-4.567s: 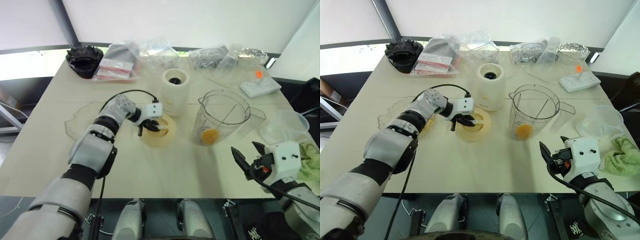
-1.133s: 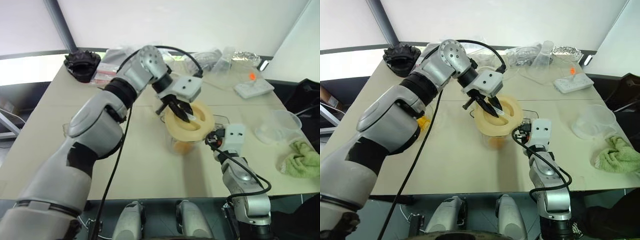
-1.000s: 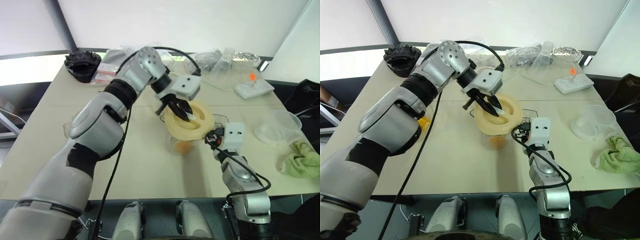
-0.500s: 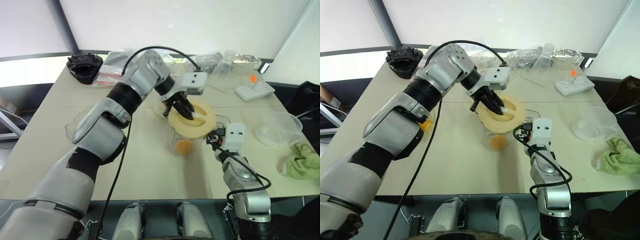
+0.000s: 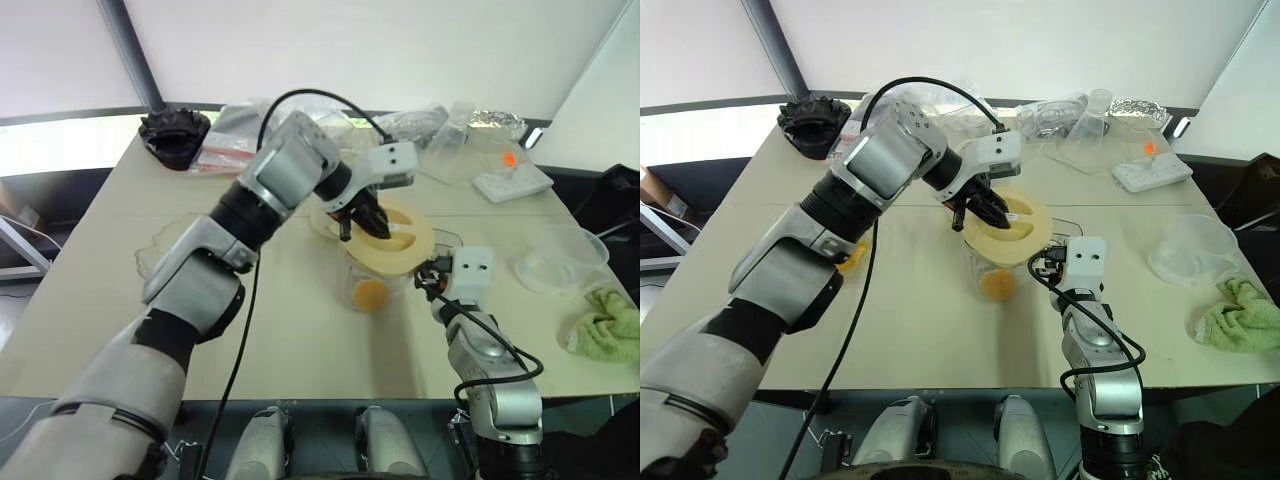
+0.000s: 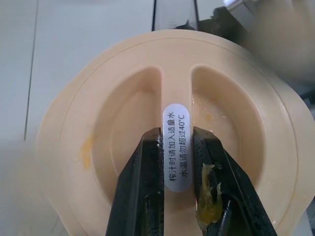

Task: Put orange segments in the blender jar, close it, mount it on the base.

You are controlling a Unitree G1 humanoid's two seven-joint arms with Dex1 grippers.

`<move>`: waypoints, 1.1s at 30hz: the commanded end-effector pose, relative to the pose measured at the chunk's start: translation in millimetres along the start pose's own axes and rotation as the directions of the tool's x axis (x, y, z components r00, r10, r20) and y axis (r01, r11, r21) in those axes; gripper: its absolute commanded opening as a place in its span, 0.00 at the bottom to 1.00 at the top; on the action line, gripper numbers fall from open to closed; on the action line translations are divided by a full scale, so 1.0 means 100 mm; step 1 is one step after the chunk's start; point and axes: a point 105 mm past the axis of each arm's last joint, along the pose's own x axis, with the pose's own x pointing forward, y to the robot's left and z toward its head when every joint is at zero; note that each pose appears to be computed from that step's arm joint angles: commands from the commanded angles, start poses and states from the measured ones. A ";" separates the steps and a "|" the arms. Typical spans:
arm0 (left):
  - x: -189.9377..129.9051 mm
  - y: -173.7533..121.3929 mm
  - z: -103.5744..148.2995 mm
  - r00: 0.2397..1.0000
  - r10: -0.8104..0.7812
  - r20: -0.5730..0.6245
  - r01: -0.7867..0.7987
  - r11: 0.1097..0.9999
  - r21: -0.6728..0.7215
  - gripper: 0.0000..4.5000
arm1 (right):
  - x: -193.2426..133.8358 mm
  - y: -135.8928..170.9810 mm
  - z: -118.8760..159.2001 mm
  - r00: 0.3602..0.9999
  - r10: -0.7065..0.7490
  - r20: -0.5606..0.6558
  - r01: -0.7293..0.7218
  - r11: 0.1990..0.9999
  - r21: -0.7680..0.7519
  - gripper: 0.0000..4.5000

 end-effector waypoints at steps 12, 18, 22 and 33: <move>0.21 0.06 -0.43 0.989 0.111 -0.099 -0.126 0.977 -0.170 0.06 | -0.03 0.16 0.35 0.987 0.081 0.141 -0.079 0.997 -0.020 0.20; 0.19 0.03 -0.36 0.992 0.124 -0.038 -0.128 0.984 -0.121 0.06 | -0.03 0.15 0.34 0.987 0.086 0.136 -0.083 0.996 -0.027 0.20; 0.14 0.07 -0.28 0.985 0.168 0.025 -0.165 0.982 -0.087 0.37 | -0.02 0.14 0.34 0.987 0.089 0.134 -0.085 0.996 -0.030 0.20; -0.50 0.34 0.53 0.775 0.302 0.556 -0.374 0.927 0.019 0.83 | 0.00 0.13 0.31 0.988 0.096 0.121 -0.092 0.995 -0.032 0.20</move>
